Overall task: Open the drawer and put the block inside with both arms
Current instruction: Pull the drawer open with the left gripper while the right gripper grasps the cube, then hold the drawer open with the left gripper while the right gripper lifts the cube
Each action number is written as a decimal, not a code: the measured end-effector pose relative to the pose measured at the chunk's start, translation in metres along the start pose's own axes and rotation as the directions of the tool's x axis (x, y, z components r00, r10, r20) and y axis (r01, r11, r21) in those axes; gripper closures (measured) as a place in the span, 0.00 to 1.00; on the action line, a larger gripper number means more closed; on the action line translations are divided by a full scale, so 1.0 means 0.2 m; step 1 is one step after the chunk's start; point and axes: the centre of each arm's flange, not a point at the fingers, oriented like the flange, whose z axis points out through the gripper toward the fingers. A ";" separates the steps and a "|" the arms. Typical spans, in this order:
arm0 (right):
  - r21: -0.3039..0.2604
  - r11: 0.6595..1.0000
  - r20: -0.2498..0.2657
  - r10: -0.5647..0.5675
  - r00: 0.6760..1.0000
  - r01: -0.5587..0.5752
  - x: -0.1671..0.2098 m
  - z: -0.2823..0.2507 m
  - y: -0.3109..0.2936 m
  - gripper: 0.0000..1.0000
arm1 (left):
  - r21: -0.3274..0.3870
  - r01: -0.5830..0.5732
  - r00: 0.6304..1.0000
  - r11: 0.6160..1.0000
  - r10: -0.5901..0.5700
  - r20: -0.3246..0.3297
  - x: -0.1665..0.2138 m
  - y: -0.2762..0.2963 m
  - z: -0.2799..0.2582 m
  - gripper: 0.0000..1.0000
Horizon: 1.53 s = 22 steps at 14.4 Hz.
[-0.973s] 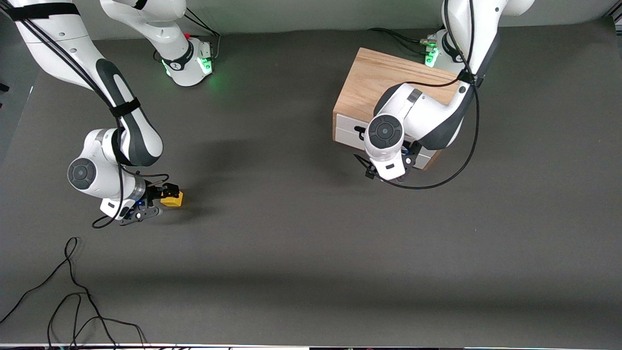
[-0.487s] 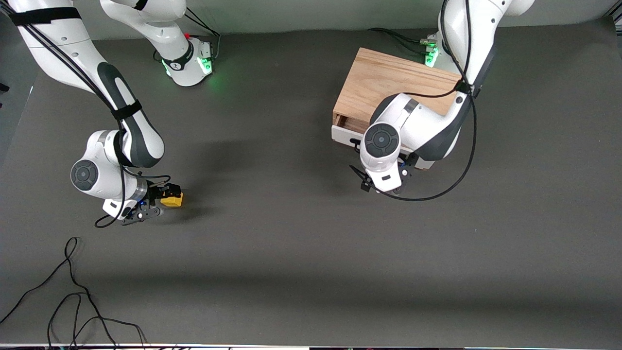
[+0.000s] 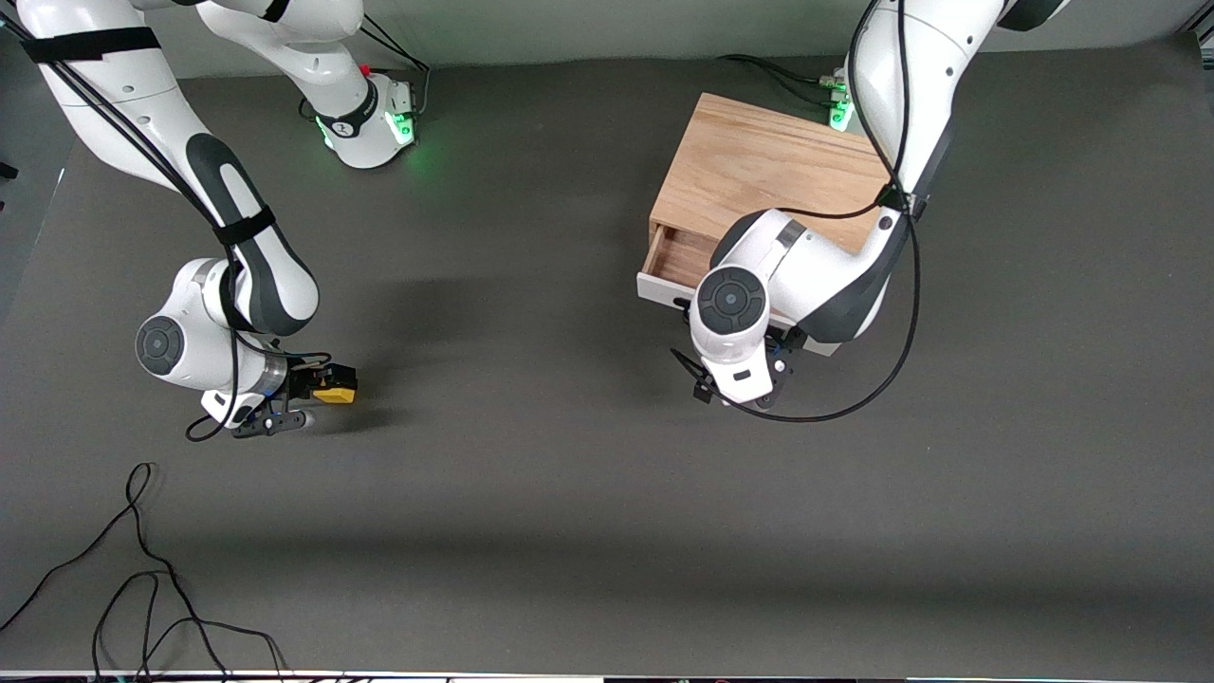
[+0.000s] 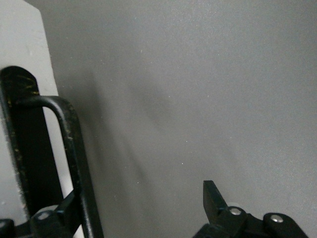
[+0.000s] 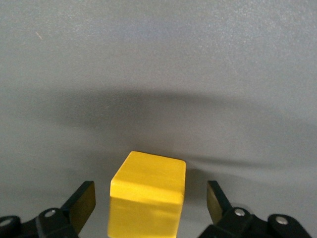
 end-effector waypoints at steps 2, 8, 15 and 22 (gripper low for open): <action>0.000 1.000 0.003 0.018 1.000 -0.018 -0.01 0.01 0.00 0.01 | -0.018 0.000 1.000 1.000 0.000 -0.003 0.01 0.03 -0.01 0.00; 0.001 1.000 0.006 0.025 1.000 -0.025 -0.01 0.01 0.00 0.38 | -0.151 0.018 1.000 0.988 -0.018 0.002 0.07 0.14 -0.14 0.00; 0.001 1.000 0.006 0.026 1.000 -0.026 -0.01 0.01 0.00 0.45 | -0.153 0.016 1.000 0.988 -0.016 0.001 0.07 0.15 -0.13 0.00; 0.003 1.000 0.012 0.025 1.000 -0.025 -0.01 -0.01 0.00 0.45 | -0.137 -0.073 0.995 0.988 0.061 -0.084 -0.02 0.17 -0.08 0.00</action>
